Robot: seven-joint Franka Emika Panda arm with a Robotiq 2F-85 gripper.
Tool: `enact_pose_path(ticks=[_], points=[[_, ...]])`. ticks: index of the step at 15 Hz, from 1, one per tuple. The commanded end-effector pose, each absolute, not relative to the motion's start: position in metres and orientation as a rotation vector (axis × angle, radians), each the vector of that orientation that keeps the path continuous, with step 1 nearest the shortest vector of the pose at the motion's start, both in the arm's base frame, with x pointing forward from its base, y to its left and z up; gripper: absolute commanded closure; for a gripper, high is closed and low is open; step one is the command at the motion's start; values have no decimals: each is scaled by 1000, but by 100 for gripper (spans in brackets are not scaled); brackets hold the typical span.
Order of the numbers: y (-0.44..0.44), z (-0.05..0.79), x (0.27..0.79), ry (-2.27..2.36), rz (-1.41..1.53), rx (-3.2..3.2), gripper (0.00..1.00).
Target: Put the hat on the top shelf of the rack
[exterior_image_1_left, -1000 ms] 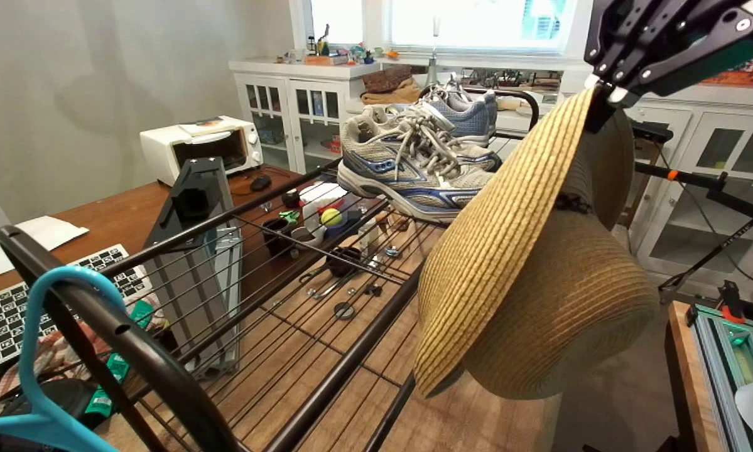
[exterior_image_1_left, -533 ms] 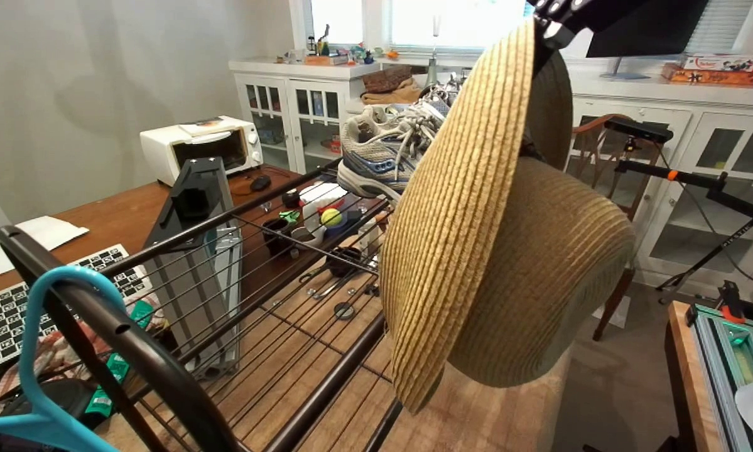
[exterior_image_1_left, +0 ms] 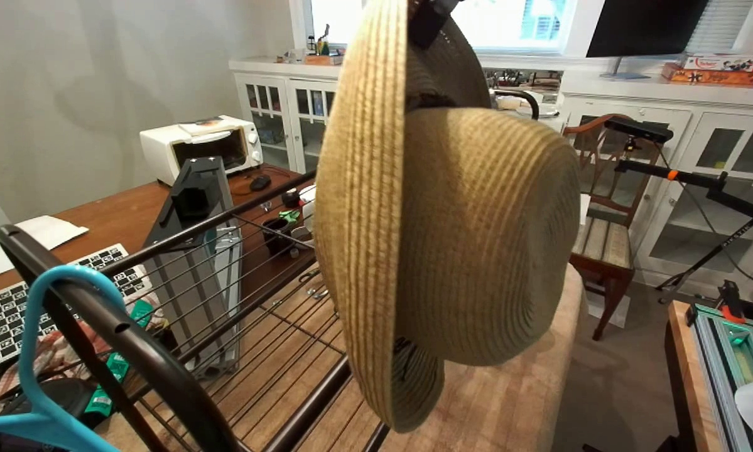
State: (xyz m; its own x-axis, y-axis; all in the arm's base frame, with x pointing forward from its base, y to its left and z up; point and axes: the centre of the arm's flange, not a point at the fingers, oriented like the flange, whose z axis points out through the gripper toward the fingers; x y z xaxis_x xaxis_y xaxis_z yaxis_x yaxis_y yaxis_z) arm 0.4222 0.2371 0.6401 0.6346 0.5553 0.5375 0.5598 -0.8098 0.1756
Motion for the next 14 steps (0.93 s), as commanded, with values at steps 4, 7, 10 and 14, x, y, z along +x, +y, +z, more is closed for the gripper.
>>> enact_pose_path(ticks=[4, 7, 10, 14], points=[[247, 651, 486, -774, -1010, -2931, 99], [246, 644, 507, -731, -1011, -2988, 99], [246, 635, 525, -689, -1026, -3031, 99], [254, 627, 544, -616, -1052, -3068, 99]])
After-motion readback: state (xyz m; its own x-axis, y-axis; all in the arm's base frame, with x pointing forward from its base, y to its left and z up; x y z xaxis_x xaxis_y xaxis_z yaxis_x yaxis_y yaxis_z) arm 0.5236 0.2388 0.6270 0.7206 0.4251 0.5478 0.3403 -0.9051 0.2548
